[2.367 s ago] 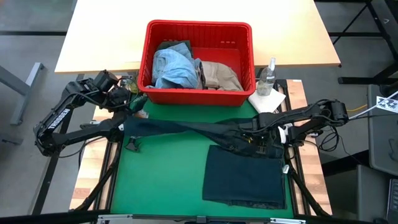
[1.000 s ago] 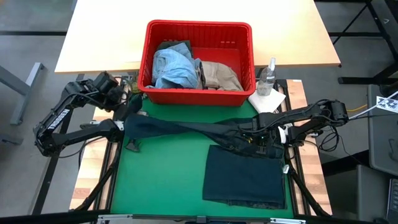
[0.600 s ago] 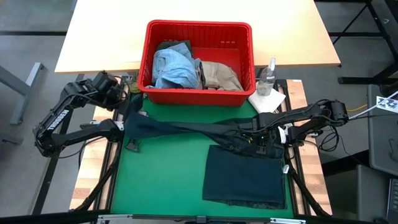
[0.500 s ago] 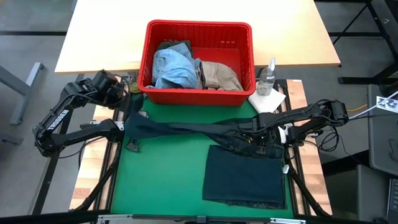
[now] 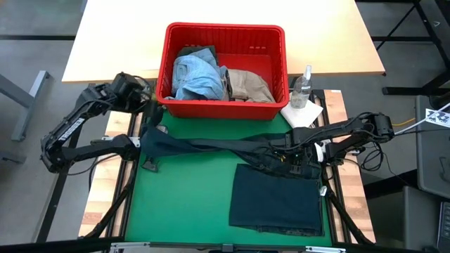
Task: Fold laundry
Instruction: Fold the dark blue jeans
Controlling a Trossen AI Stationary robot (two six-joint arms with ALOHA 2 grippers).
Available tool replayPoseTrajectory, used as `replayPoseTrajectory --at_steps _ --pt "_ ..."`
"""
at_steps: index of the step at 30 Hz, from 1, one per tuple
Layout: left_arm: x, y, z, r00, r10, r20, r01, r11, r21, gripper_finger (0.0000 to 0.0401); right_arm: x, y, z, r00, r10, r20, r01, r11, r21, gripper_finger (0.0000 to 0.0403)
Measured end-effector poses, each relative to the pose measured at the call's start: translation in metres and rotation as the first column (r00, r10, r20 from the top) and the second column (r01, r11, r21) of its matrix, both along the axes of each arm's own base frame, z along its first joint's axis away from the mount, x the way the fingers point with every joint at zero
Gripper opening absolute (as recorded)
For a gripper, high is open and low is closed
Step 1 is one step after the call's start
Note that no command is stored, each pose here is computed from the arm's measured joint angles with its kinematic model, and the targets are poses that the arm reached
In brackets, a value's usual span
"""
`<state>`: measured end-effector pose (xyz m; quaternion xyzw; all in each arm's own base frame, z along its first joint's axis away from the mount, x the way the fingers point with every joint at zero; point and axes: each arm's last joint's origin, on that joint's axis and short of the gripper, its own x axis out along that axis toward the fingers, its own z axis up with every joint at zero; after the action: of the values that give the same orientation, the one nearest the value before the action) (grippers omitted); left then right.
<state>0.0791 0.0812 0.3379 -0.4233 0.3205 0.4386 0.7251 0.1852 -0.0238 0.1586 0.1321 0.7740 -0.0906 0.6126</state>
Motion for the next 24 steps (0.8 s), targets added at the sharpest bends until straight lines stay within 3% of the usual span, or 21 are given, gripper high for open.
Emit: replayPoseTrajectory --at_steps 10,24 --pt "0.02 0.025 -0.016 0.98 -0.029 -0.196 0.026 1.0 -0.017 0.0172 0.0 0.0 0.0 1.0 0.0 0.0 0.0 1.0 -0.002 0.0136" --pt "0.029 0.03 -0.032 0.948 -0.095 -0.305 0.062 0.991 -0.116 0.0172 0.0 0.0 0.0 1.0 0.002 0.005 -0.002 1.0 -0.011 0.0136"
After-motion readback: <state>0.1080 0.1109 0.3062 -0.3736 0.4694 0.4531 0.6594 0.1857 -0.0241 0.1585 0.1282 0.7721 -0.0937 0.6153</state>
